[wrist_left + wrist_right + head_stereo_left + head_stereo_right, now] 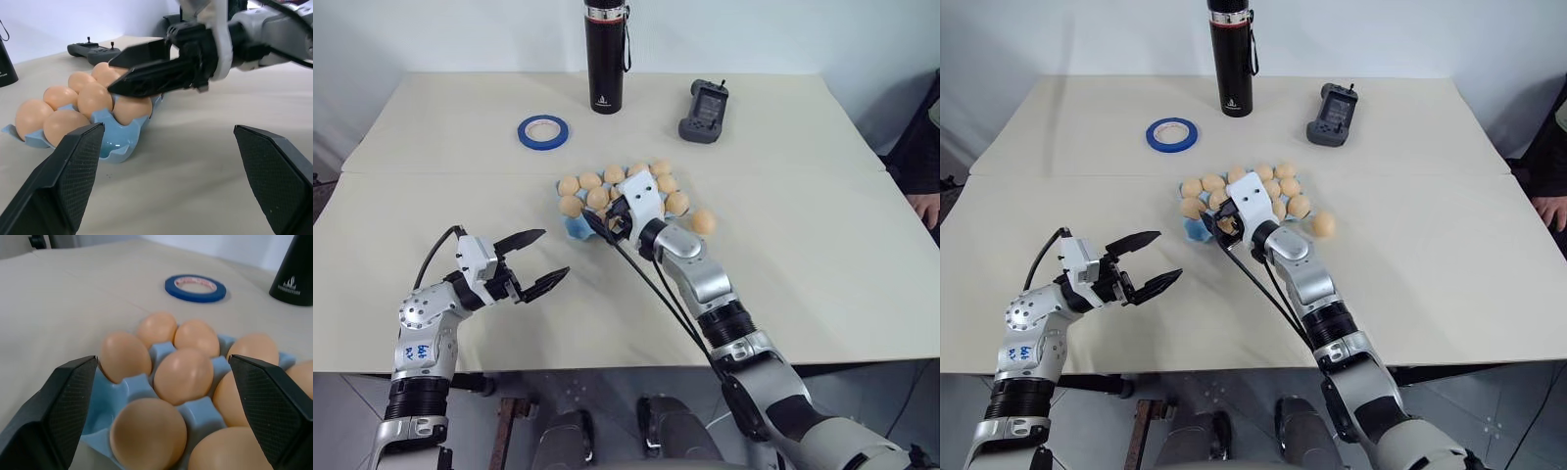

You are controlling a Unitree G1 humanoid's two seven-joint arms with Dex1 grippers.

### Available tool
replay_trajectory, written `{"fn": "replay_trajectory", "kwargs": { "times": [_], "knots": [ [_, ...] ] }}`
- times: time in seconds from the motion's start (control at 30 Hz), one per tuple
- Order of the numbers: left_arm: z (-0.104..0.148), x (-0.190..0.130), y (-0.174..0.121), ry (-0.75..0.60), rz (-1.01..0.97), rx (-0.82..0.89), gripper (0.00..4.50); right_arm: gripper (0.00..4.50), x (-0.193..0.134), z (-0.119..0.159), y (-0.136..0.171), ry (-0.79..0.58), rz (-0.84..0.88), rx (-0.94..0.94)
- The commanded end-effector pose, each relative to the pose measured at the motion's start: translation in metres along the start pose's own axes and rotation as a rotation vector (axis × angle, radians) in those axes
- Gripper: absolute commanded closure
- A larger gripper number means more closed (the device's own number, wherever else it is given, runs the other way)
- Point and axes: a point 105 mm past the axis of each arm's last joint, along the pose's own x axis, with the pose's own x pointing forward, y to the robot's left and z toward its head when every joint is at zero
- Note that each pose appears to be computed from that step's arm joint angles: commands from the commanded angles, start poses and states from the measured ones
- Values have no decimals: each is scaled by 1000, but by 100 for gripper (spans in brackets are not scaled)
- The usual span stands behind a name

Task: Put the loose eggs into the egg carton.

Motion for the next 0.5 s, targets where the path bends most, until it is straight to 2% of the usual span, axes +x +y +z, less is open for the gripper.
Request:
{"fn": "replay_trajectory", "kwargs": {
  "times": [0.03,0.23,0.5],
  "knots": [
    [9,-2,5,-15,11,33,0,2,-20,27,-8,-91,20,6],
    [7,-5,7,-7,13,29,0,2,-67,32,-21,-96,39,7],
    [-10,-15,3,16,93,2,0,2,-151,14,-63,9,-121,-24]
  ]
}}
